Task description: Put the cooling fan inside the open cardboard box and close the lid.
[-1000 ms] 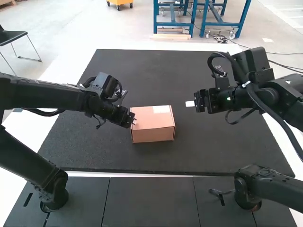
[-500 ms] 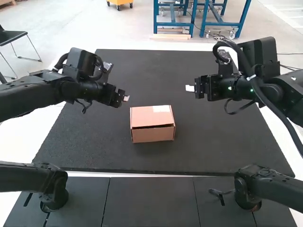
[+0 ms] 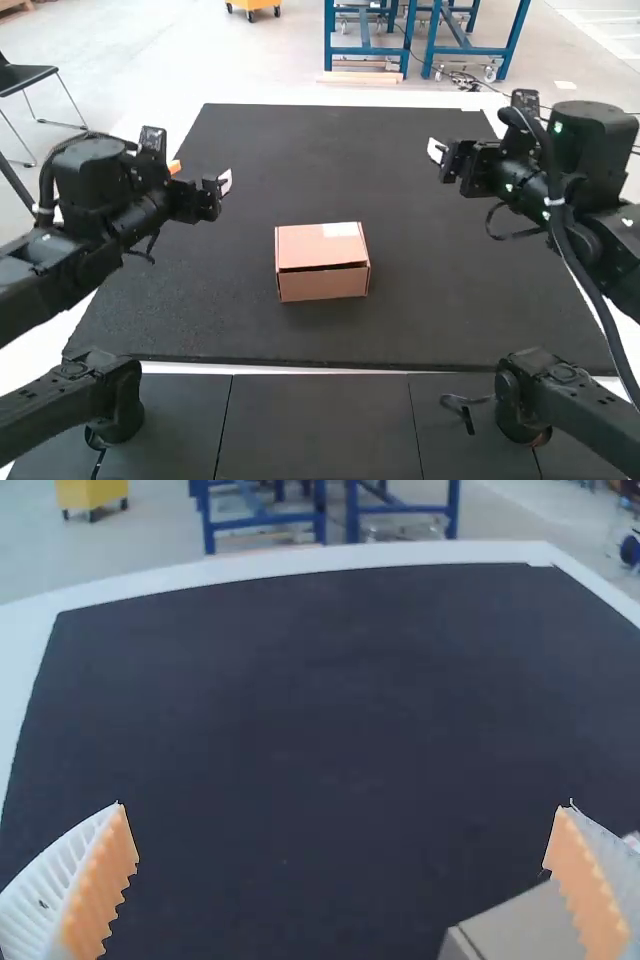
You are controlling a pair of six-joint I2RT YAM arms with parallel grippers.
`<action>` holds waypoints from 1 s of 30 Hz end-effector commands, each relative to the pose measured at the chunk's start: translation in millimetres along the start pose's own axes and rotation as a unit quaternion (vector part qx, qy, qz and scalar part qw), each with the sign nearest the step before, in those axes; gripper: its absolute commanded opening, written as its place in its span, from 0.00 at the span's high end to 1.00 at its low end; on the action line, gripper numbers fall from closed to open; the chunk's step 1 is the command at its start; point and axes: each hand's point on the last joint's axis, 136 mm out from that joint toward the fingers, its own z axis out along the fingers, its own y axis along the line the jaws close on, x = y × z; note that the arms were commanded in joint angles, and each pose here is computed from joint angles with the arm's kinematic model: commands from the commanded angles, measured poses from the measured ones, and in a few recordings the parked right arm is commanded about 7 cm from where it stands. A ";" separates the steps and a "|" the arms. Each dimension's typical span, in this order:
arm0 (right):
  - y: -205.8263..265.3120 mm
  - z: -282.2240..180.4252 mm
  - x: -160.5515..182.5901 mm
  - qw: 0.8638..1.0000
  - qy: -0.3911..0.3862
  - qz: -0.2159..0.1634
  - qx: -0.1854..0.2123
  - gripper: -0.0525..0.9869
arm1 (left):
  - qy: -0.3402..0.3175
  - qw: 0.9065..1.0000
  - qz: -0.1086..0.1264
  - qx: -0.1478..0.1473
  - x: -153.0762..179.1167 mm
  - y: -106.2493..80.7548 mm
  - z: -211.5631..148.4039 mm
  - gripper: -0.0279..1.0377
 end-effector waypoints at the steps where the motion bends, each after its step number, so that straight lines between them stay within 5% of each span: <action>1: -21.0 -3.3 8.2 0.999 -0.025 0.008 0.035 0.08 | -0.058 0.997 -0.002 -0.045 -4.0 23.9 -17.7 0.08; 6: -43.0 -7.8 29.9 0.996 -0.065 -0.015 0.062 0.08 | -0.116 0.991 0.011 -0.065 2.0 38.1 -39.4 0.08; 16: -52.9 -19.2 60.5 0.986 -0.152 -0.043 0.055 0.08 | -0.189 0.980 0.025 -0.048 4.5 33.6 -60.7 0.08; 21: -55.0 -27.1 73.5 0.980 -0.183 -0.047 0.058 0.08 | -0.176 0.983 0.018 -0.041 19.6 32.9 -54.2 0.08; 30: -75.1 -22.4 102.4 0.986 -0.125 -0.028 0.109 0.08 | -0.124 0.991 -0.006 -0.038 50.5 34.7 -44.1 0.08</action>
